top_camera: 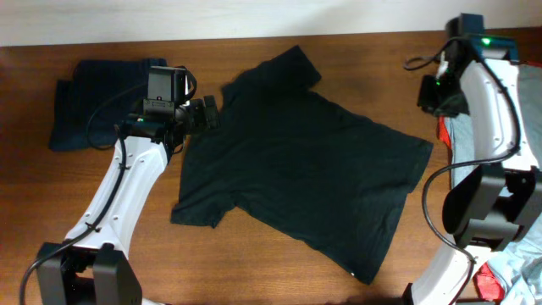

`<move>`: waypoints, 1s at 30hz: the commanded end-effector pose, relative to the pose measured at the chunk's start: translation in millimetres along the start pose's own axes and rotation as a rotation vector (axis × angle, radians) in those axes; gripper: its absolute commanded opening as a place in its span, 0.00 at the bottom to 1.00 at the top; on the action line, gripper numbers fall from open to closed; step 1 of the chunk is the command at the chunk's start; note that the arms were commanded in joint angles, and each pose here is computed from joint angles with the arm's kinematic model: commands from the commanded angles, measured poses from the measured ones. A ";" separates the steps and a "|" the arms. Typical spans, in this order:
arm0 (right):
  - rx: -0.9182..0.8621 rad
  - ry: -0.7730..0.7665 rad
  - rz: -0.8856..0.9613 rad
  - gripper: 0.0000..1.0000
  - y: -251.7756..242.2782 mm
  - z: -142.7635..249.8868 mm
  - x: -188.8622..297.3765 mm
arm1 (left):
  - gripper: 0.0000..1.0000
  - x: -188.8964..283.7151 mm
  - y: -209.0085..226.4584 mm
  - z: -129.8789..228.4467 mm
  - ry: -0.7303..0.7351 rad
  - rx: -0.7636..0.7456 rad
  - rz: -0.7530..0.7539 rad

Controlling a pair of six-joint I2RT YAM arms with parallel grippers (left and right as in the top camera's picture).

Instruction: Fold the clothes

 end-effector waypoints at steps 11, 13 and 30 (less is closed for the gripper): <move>-0.054 0.208 -0.081 0.20 -11.7 33.7 4.4 | 0.99 -1.3 2.1 -0.2 0.001 -0.011 -0.001; -0.084 0.235 -0.077 0.10 -12.0 38.7 5.4 | 0.99 -1.3 2.1 -0.2 0.001 -0.011 -0.001; -0.008 0.138 -0.161 0.04 12.2 82.5 88.9 | 0.99 -1.3 2.1 -0.3 0.001 -0.011 -0.001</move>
Point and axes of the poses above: each gripper's point midway between its finger pads, its own x axis back along the fingers, its own y axis along the line the jaws close on, z = x × y, the point moved 5 cm from there along x, back along the fingers, and after that the axes turned 7 degrees about -x, right-handed, at the moved point
